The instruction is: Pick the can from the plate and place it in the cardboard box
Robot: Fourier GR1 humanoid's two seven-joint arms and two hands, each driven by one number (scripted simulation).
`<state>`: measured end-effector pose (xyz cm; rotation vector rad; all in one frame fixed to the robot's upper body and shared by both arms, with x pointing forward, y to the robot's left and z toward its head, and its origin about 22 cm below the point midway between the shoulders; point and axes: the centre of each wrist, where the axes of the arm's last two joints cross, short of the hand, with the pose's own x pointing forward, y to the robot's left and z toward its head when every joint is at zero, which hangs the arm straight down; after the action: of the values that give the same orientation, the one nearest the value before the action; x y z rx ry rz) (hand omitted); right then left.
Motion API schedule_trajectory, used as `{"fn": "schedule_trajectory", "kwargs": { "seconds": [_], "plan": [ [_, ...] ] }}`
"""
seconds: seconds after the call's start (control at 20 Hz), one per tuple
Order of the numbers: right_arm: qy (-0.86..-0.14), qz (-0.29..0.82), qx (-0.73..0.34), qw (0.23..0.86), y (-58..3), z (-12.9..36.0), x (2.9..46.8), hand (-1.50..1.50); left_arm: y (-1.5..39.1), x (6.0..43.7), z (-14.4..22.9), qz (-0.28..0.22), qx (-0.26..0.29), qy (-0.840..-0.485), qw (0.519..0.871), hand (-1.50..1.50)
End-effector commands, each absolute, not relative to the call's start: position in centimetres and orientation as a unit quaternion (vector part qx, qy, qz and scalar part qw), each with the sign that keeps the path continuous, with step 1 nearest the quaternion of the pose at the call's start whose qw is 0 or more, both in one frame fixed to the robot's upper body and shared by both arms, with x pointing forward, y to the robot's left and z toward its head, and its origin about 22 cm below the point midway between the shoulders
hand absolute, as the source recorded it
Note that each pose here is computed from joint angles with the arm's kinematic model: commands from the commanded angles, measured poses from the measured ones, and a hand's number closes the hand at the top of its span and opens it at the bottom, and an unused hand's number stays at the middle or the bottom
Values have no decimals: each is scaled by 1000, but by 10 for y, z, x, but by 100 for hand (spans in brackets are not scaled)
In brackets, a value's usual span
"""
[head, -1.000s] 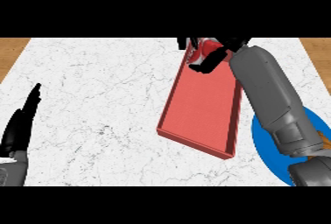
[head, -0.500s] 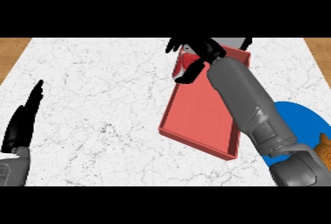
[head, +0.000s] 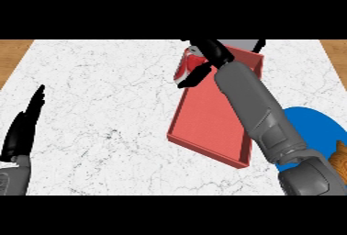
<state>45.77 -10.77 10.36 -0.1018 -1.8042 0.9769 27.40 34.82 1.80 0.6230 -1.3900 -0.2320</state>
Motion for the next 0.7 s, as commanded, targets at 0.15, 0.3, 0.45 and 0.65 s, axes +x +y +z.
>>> {"fn": "schedule_trajectory", "kwargs": {
  "seconds": [0.15,0.3,0.45,0.65],
  "plan": [
    [-806,275,3,524,-141,128,470,-150,340,283,24,-108,285,-632,712,0],
    [-811,242,13,532,-182,132,474,-150,356,271,17,-108,284,-631,714,0],
    [-817,218,32,533,-214,149,478,-150,355,272,17,-105,280,-631,716,0],
    [-805,199,13,559,-264,157,474,-150,352,272,24,-114,274,-635,714,0]
  ]
}}
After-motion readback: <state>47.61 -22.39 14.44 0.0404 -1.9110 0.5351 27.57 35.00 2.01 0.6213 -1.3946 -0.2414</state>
